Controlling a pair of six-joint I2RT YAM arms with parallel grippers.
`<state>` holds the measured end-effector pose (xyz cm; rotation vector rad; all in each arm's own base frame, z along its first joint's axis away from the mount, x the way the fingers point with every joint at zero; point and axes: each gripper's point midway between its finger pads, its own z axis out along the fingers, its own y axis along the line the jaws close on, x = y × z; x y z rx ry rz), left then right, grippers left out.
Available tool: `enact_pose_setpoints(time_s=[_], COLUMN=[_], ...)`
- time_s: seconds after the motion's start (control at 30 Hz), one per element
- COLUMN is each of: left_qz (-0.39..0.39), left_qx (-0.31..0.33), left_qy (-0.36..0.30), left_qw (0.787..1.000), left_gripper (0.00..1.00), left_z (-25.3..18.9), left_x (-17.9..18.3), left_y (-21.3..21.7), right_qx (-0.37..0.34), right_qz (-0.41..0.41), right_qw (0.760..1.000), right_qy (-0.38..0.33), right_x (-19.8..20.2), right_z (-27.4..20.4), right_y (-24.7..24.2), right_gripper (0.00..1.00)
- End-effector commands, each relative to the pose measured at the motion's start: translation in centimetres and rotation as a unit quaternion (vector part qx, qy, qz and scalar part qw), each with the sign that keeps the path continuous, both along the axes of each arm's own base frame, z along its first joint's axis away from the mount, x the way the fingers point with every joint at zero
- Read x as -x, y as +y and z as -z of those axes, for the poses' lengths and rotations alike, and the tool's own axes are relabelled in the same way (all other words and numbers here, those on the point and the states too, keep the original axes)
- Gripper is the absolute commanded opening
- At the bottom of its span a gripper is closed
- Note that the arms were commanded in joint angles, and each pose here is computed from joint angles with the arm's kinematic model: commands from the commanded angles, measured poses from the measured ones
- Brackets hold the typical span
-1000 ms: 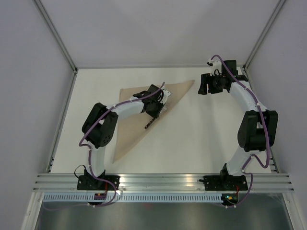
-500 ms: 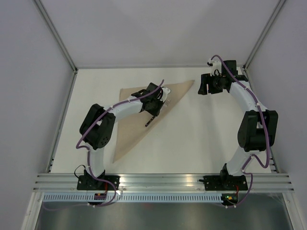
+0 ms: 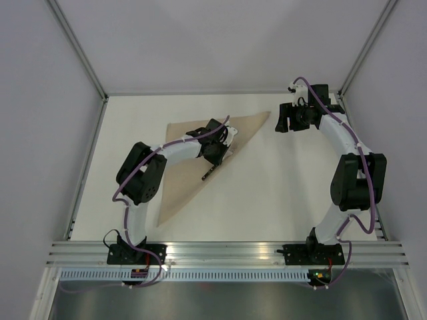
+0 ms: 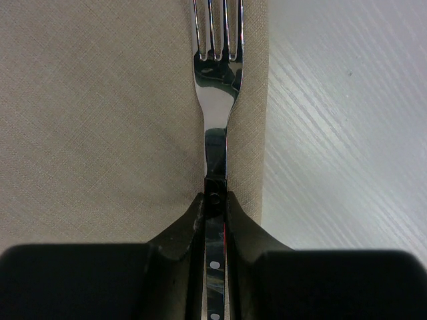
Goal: Fold the napkin, place the utensils inside, and roll it up
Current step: Place the utensil onto the napkin
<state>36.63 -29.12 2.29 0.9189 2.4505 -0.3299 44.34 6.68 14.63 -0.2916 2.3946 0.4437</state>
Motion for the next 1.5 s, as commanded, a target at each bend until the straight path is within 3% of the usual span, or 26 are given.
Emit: enact_pose_setpoints(time_s=[0.0,0.83,1.27,1.47], left_qz=[0.005,-0.001,-0.005,-0.007], left_qx=[0.01,-0.008,0.002,0.012], left_qy=[0.01,0.034,0.017,0.002], left_qw=[1.0,0.999,1.0,1.0], left_gripper=[0.02,0.05,0.26,0.42], left_z=[0.2,1.8,0.1,-1.3], left_x=[0.2,1.1,0.7,0.1], left_y=[-0.5,0.2,0.1,-0.3], right_qx=[-0.006,-0.009,-0.009,-0.009], right_qz=[-0.002,0.001,0.001,-0.001], right_qw=[1.0,1.0,1.0,1.0], right_qy=[-0.026,-0.022,-0.023,-0.026], right_x=[-0.1,-0.2,-0.2,-0.2], right_z=[-1.7,-1.2,-1.4,-1.7], right_y=[0.2,0.2,0.3,0.3], right_gripper=[0.72,0.72,0.72,0.72])
